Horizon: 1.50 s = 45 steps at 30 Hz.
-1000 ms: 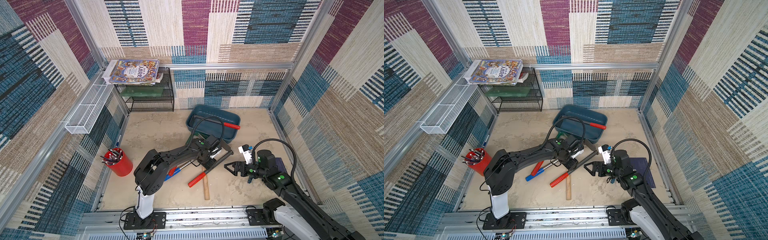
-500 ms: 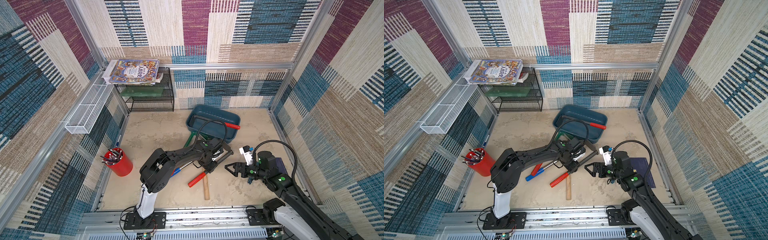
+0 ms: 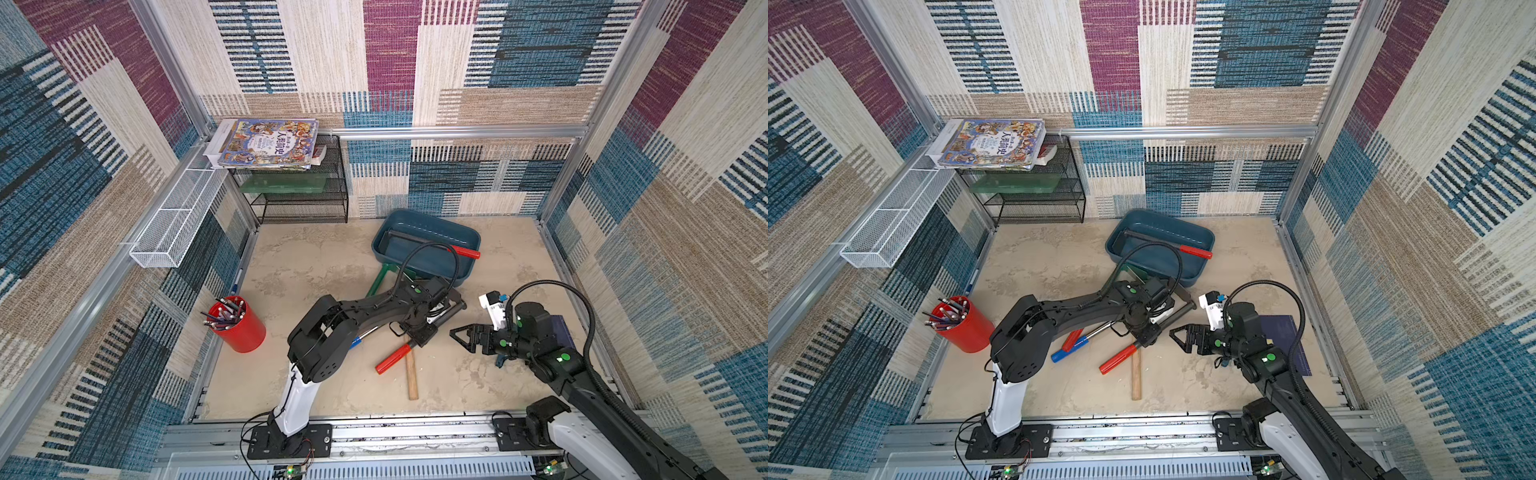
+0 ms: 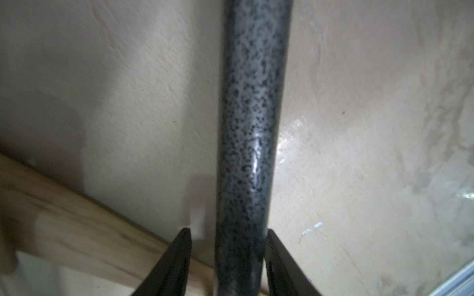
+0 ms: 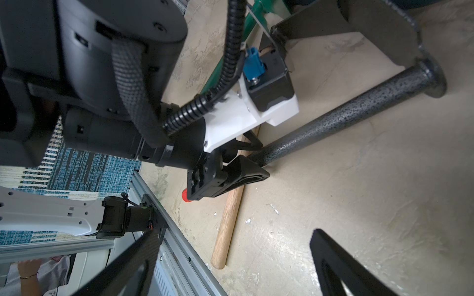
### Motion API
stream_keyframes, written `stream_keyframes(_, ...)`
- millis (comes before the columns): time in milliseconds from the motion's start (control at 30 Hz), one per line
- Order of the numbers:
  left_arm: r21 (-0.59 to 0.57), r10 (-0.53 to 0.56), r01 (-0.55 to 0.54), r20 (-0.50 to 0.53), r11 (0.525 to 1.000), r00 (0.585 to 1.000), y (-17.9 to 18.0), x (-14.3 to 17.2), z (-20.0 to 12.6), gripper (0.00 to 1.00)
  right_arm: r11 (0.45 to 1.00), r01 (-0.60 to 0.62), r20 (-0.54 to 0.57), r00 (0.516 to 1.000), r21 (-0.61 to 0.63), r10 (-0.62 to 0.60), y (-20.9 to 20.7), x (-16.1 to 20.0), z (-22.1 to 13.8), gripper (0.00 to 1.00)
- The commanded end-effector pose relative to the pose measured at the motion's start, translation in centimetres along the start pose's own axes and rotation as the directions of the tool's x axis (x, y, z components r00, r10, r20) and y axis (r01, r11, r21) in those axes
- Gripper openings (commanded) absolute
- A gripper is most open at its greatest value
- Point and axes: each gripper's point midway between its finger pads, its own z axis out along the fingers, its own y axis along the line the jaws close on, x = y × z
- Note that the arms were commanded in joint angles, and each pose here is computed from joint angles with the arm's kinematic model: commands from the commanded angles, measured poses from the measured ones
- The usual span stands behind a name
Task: Put the small hoe into the storage box
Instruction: Pick up the hoe from the center of the board.
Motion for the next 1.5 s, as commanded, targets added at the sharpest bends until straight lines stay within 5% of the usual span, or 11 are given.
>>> stream_keyframes(0, -0.029, 0.02, -0.021, -0.048, 0.999, 0.999, 0.5, 1.0, 0.2, 0.49, 1.0, 0.011, 0.0, 1.0, 0.006, -0.011, -0.1, 0.0, 0.0, 0.95)
stream_keyframes(600, -0.045, 0.027, -0.031, -0.077, 0.999, 0.997, 0.6, 1.7, 0.7, 0.41, 1.0, 0.007, -0.02, 1.0, 0.017, -0.007, -0.5, 0.3, 0.3, 0.96)
stream_keyframes(1467, -0.071, 0.068, -0.069, -0.015, 0.995, 0.998, -0.2, 0.2, -1.9, 0.13, 1.0, 0.009, -0.006, 1.0, 0.024, -0.009, -0.5, 0.1, 0.1, 0.96)
